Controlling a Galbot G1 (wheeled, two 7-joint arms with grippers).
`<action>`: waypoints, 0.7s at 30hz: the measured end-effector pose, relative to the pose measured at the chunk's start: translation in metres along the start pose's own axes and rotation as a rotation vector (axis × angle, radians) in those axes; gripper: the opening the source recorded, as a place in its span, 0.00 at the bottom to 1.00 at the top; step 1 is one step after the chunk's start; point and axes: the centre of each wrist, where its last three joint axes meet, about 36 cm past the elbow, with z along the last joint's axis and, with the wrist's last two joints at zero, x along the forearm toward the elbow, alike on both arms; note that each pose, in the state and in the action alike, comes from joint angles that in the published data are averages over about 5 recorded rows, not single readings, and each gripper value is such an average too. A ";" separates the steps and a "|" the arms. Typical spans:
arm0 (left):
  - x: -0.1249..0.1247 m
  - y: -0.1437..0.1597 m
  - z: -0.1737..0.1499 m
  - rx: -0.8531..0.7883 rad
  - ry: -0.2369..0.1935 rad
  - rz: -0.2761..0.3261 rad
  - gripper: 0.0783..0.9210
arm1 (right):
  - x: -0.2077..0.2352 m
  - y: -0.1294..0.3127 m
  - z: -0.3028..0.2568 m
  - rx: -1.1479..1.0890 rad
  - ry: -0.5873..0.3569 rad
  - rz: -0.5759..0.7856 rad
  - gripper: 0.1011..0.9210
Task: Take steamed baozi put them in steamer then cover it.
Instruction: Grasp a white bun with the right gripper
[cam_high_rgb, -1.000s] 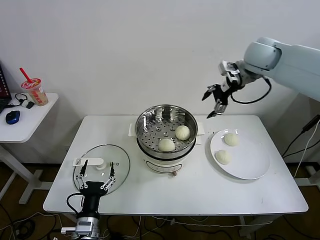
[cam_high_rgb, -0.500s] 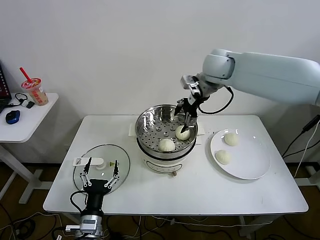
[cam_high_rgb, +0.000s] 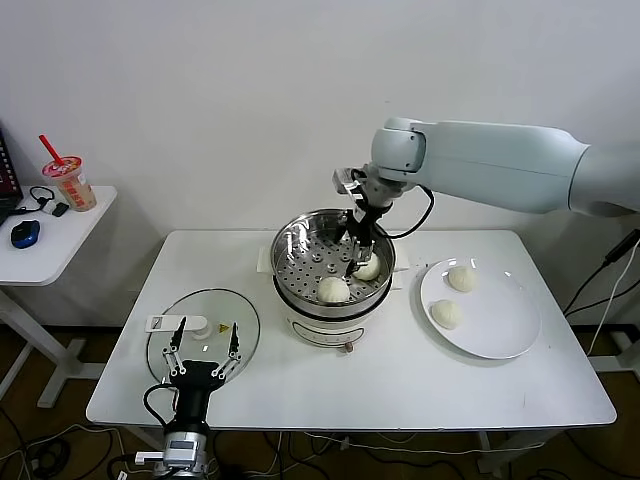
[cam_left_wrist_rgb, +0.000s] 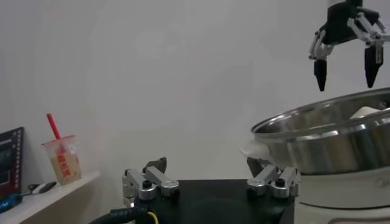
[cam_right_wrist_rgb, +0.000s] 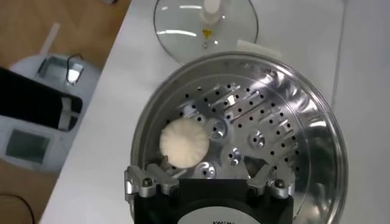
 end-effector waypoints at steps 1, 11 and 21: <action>0.000 0.000 0.000 0.001 0.000 0.000 0.88 | 0.000 -0.001 -0.002 0.031 0.011 0.003 0.88; -0.001 -0.001 0.001 0.007 -0.006 0.003 0.88 | 0.002 -0.008 -0.019 0.410 0.065 0.023 0.88; -0.004 0.001 -0.001 0.021 -0.006 0.001 0.88 | -0.011 -0.006 -0.038 0.770 0.035 -0.032 0.88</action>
